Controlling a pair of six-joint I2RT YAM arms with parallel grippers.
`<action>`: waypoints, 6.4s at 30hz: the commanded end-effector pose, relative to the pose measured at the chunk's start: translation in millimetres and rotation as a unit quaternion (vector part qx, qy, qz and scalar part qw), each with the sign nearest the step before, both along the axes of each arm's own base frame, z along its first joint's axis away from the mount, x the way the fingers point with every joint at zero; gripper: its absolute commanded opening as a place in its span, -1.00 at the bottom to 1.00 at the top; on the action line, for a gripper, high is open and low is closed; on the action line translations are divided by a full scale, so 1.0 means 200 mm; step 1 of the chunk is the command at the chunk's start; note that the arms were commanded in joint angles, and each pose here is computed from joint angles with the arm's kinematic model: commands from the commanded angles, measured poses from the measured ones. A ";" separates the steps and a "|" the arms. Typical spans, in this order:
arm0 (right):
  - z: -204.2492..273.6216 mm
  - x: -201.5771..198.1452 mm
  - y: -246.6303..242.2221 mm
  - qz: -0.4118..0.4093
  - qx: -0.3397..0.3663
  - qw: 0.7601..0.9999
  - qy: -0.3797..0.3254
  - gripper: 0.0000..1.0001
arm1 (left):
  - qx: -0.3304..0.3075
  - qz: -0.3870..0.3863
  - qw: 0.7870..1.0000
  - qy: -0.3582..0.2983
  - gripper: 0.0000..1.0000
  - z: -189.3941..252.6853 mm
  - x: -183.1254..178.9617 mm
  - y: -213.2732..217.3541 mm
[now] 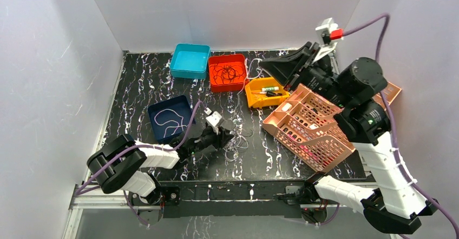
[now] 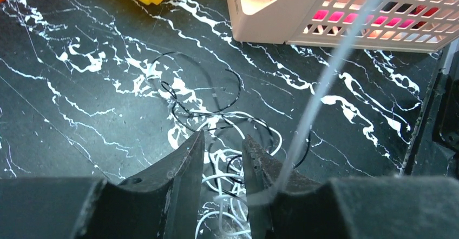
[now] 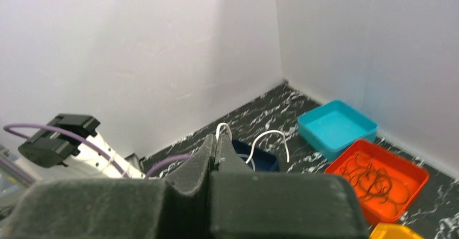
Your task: Untangle the cables
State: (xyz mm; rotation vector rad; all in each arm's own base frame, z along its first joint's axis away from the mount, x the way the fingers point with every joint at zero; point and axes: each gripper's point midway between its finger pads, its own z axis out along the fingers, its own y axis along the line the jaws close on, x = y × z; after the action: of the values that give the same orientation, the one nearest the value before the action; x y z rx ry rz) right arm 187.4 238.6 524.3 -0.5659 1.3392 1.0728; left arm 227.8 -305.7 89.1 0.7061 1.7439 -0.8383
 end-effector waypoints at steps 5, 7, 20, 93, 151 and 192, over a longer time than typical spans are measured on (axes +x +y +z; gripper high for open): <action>0.39 -0.04 -0.19 -0.081 0.052 0.989 -0.111 -1.00 | -0.008 0.007 1.000 0.002 -0.38 -0.02 -0.03 0.03; 0.43 -0.04 -0.23 -0.098 0.059 0.986 -0.123 -1.00 | -0.005 0.007 1.000 0.005 -0.38 -0.04 -0.04 0.04; 0.59 0.04 -0.35 -0.179 0.086 0.968 -0.155 -1.00 | 0.003 0.018 1.000 0.024 -0.42 -0.11 -0.07 0.10; -0.44 -0.02 0.15 0.089 -0.050 0.995 0.009 -1.00 | -0.118 -0.085 0.950 -0.276 -0.72 1.36 -0.16 0.03; -0.99 0.14 0.15 0.027 -0.110 0.987 0.112 -0.04 | 0.269 0.420 0.850 0.169 -1.00 0.37 0.48 1.28; -1.09 0.14 0.16 0.032 -0.113 0.983 0.140 -0.04 | 0.243 0.385 0.853 0.254 0.52 0.20 0.58 1.25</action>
State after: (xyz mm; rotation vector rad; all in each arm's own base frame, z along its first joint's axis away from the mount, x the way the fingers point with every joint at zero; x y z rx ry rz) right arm 212.8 267.3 295.1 -0.6459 1.7715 1.0738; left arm 338.3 -57.3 141.2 0.0304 2.4847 -0.0024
